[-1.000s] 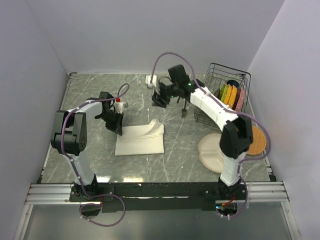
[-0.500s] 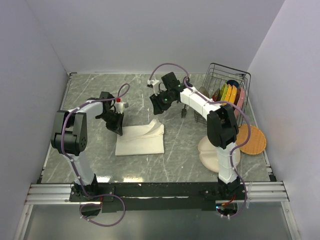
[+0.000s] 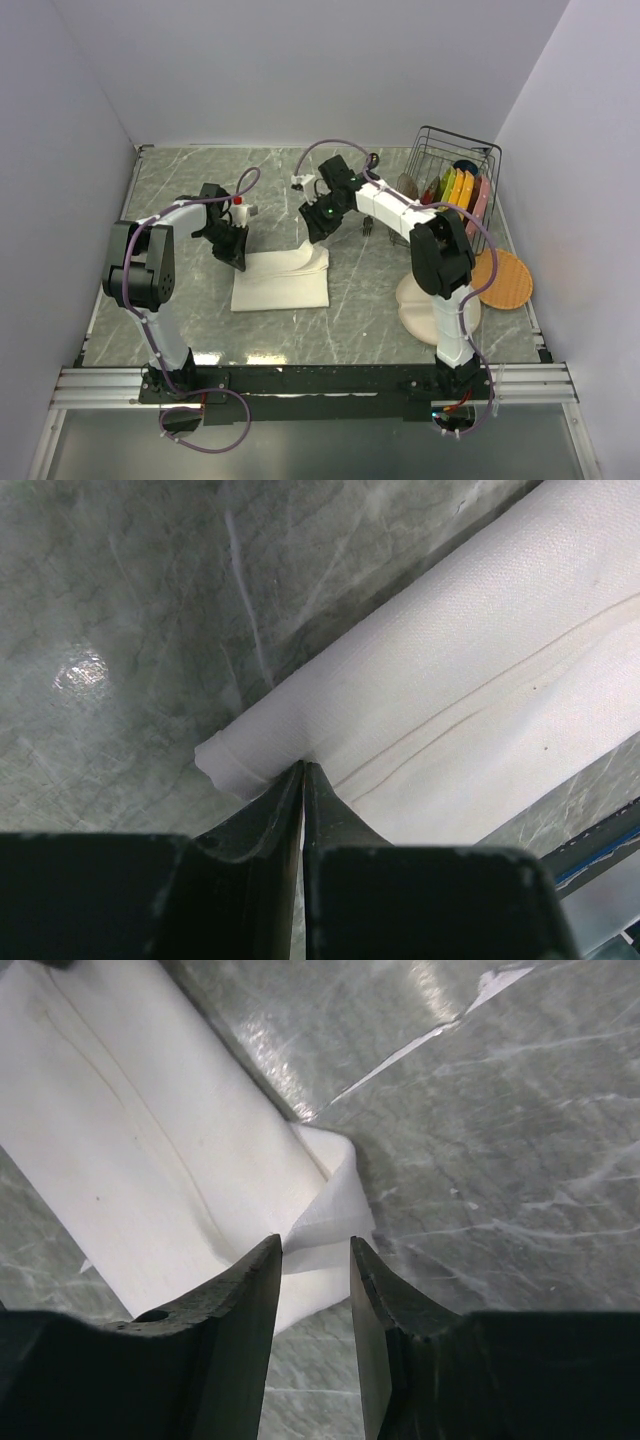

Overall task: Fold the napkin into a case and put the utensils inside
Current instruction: Fold the lower triangle-folded napkin at the center of the board.

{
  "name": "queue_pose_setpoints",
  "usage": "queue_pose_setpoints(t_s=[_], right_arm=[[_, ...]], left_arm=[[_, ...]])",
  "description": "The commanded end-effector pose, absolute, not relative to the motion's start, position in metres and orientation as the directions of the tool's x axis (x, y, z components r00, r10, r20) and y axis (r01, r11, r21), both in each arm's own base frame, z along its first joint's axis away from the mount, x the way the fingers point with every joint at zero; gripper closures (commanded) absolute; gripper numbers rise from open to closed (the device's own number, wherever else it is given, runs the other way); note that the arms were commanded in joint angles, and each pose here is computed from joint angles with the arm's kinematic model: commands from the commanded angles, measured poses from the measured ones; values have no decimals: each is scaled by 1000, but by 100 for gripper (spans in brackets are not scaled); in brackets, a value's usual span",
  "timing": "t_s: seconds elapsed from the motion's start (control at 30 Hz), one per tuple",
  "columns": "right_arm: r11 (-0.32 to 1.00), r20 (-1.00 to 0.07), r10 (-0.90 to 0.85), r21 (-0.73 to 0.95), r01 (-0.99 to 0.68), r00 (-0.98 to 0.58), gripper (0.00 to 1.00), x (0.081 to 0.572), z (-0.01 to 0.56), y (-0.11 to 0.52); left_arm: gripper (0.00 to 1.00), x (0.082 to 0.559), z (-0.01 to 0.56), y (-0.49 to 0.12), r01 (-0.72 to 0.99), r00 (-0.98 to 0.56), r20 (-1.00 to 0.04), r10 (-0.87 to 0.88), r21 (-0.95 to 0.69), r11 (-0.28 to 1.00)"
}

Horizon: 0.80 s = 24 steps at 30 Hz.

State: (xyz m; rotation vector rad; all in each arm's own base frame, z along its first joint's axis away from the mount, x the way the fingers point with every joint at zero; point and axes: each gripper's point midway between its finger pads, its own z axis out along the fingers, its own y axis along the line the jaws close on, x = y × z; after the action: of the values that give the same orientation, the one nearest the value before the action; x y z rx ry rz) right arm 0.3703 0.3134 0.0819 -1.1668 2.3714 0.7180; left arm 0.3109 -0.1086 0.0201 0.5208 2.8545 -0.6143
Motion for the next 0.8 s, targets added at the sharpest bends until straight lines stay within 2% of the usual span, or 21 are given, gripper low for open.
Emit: queue_pose_setpoints(t_s=[0.0, 0.27, 0.57, 0.7, 0.73, 0.77], right_arm=[[468, -521, -663, 271, -841, -537, 58, 346, 78, 310], [467, -474, -709, 236, -852, -521, 56, 334, 66, 299], [517, -510, -637, 274, -811, -578, 49, 345, 81, 315], [545, -476, -638, 277, -792, -605, 55, 350, 73, 315], [550, -470, -639, 274, -789, -609, 58, 351, 72, 313], [548, -472, -639, 274, -790, -607, 65, 351, 74, 314]], left_arm=[[88, 294, 6, -107, 356, -934, -176, 312, -356, 864], [89, 293, 7, -109, 358, -933, -178, 313, -364, 860], [89, 292, 7, -111, 359, -933, -177, 315, -376, 854], [89, 292, 8, -111, 361, -932, -179, 316, -375, 854], [89, 291, 8, -111, 361, -932, -177, 316, -376, 854], [89, 291, 8, -111, 361, -932, -177, 316, -377, 853]])
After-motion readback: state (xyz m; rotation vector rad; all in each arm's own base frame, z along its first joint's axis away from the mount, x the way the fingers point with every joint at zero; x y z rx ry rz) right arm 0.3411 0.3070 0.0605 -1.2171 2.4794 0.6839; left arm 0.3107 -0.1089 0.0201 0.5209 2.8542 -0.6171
